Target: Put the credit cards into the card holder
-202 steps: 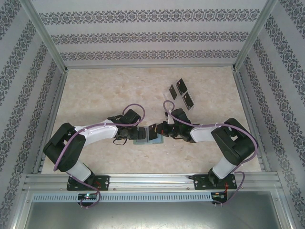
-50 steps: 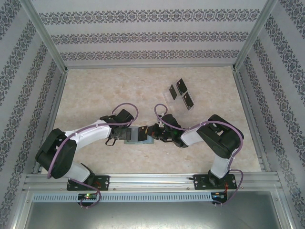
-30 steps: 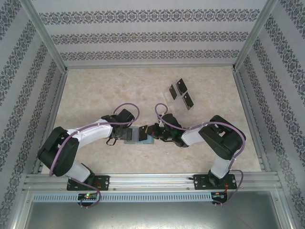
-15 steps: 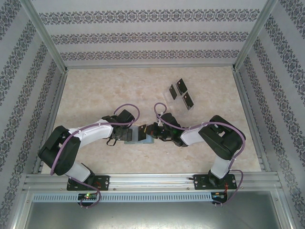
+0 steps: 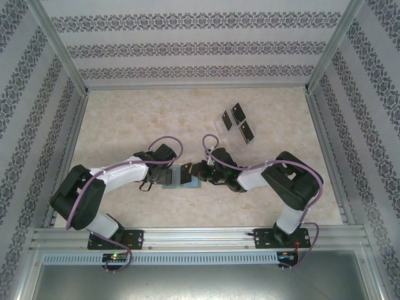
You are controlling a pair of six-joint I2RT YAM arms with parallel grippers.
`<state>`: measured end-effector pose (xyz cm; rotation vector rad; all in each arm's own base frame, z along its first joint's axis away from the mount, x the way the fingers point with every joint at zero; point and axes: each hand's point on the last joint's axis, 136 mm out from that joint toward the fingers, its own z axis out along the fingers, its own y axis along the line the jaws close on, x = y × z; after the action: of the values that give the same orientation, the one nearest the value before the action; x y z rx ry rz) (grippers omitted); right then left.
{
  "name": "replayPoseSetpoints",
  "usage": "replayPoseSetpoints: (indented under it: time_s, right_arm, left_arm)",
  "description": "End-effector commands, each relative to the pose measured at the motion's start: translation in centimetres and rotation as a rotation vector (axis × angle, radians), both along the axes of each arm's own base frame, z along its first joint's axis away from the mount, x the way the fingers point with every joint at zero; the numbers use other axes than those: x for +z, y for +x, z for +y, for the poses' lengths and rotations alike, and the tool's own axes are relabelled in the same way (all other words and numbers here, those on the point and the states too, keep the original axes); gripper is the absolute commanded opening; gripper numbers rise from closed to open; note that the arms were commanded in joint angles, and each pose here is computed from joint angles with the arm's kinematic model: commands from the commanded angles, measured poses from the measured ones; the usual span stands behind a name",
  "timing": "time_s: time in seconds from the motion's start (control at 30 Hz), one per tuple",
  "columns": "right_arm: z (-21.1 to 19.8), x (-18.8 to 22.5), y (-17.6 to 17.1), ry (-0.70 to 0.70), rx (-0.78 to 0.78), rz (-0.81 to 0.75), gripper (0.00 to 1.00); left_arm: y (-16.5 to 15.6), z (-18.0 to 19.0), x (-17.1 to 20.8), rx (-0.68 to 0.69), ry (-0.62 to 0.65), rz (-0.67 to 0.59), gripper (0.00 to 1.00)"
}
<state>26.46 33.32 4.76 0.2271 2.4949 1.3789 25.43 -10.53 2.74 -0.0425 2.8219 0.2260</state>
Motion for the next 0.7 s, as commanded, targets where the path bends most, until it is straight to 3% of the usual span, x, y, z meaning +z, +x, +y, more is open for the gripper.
replayPoseSetpoints:
  time_s: [0.0,0.67]
  right_arm:
    - [0.0,0.9,-0.1,0.017,-0.011,-0.022,0.0]
    - [1.0,-0.8,-0.1,0.022,0.017,0.006,0.0]
  left_arm:
    - [-0.2,1.4,1.4,0.035,0.04,-0.016,1.0]
    - [-0.4,1.1,0.3,0.028,0.04,0.016,1.0]
